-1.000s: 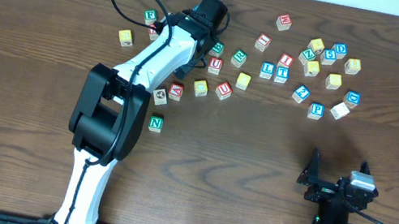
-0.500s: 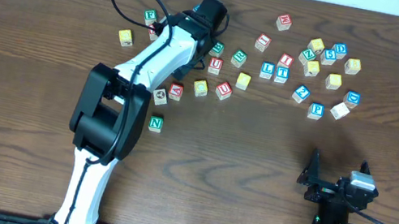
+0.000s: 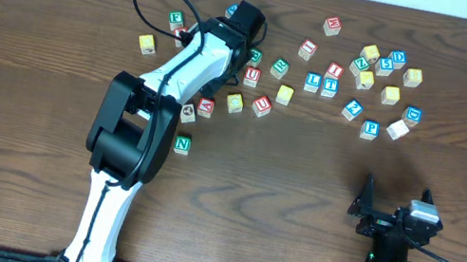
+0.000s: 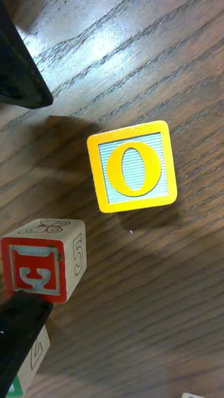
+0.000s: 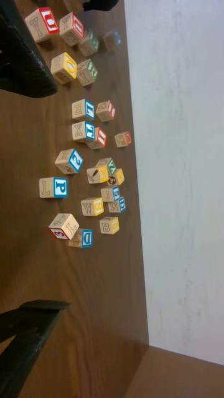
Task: Spell out NEURIPS
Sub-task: 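Lower the left gripper and close it on the red E block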
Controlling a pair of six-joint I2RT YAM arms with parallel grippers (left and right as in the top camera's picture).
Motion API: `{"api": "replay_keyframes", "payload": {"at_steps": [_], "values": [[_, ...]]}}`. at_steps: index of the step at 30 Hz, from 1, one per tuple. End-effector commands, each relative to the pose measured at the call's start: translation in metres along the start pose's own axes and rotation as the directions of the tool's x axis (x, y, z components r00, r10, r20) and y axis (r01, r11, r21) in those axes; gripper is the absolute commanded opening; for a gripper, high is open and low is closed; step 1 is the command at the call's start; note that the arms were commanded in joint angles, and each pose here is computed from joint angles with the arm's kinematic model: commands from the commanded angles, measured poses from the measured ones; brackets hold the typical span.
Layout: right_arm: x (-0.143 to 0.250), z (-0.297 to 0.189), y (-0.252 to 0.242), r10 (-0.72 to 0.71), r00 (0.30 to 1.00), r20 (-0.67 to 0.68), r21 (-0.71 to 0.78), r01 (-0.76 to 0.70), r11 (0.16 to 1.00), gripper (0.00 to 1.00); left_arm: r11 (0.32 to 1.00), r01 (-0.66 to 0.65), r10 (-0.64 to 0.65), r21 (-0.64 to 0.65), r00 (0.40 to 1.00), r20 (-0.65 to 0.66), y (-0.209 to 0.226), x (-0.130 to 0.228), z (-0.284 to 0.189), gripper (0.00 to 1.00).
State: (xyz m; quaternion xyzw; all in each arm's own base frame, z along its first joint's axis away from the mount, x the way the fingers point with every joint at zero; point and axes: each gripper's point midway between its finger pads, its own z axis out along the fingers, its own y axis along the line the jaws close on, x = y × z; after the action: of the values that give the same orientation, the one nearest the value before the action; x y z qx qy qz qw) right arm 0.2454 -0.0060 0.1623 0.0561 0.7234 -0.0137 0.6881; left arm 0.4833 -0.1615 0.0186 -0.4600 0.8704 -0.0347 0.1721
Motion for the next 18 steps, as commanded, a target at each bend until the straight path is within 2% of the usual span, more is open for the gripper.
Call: {"api": "replay_keyframes", "payload": {"at_steps": [1,18], "values": [[0.0017,0.0001,0.0,-0.01,1.0,-0.006,0.0,0.01,1.0,0.99,0.999,-0.022,0.022,-0.026,0.999,0.028,0.0047,-0.0056,0.0038,0.95],[0.0017,0.0001,0.0,-0.01,1.0,-0.006,0.0,0.01,1.0,0.99,0.991,-0.12,0.122,-0.056,0.992,0.038,0.0106,-0.0081,0.0035,0.94]]}}
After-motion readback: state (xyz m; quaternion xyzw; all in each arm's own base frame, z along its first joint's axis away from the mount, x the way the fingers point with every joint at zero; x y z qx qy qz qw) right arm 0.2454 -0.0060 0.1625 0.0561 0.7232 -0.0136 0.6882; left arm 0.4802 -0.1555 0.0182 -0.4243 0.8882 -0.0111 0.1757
